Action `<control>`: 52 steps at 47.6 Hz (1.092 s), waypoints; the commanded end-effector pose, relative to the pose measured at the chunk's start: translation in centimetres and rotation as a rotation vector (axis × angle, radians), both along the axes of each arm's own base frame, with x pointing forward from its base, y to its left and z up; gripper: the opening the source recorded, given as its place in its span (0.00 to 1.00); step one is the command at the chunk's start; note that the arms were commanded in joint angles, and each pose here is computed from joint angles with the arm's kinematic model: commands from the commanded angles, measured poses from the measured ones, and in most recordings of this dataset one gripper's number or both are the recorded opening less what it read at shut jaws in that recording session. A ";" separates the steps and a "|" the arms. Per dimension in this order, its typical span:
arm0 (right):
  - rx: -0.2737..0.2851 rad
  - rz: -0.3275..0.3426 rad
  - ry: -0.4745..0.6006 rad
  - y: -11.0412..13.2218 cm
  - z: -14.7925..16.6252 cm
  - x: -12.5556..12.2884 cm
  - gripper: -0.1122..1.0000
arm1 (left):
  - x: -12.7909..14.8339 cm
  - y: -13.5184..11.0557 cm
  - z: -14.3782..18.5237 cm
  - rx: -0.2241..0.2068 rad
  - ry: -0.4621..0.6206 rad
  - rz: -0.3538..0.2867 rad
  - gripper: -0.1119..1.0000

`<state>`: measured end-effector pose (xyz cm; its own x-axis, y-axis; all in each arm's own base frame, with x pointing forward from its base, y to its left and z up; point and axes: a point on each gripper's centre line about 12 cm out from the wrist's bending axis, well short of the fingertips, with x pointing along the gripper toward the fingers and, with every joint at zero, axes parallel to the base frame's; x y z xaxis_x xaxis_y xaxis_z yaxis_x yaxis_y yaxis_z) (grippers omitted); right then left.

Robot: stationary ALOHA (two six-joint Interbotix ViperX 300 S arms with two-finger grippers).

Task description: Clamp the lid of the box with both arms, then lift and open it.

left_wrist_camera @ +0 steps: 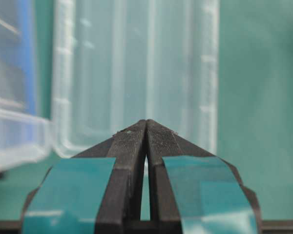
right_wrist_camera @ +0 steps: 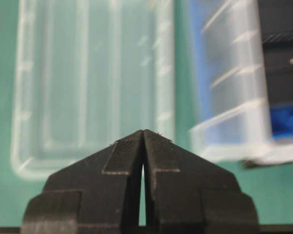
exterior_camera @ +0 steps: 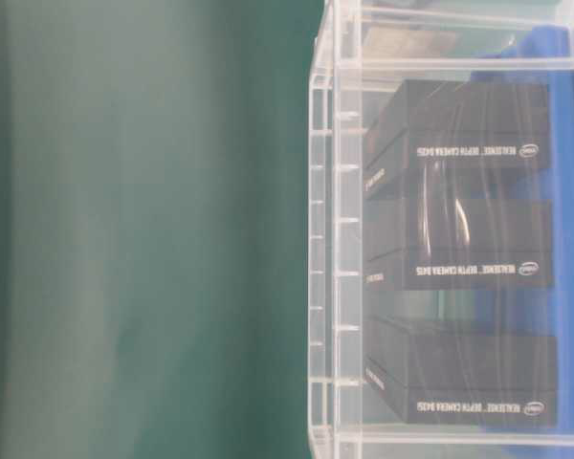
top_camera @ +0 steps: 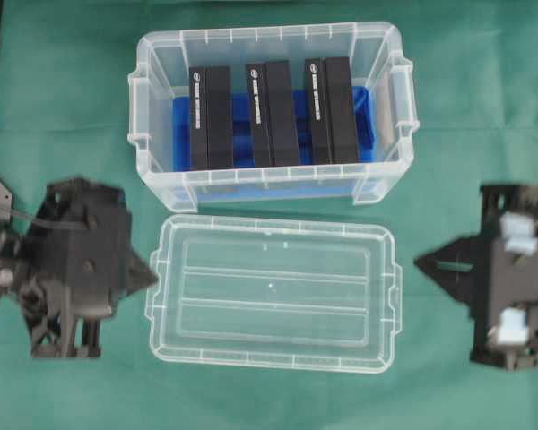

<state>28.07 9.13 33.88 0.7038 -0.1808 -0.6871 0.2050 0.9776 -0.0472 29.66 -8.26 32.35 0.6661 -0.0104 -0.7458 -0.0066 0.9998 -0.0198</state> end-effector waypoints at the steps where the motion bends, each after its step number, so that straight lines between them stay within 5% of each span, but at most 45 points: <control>1: -0.042 -0.015 -0.104 -1.7 2.1 0.0 0.10 | 0.3 1.6 1.8 0.002 -0.078 0.030 0.11; 24: -0.192 -0.087 -0.327 -8.9 5.6 -0.7 0.10 | 1.1 8.6 5.1 0.119 -0.323 0.085 0.11; 52: -0.266 -0.175 -0.446 -15.6 5.3 -2.3 0.10 | -4.0 14.0 7.7 0.202 -0.587 0.221 0.11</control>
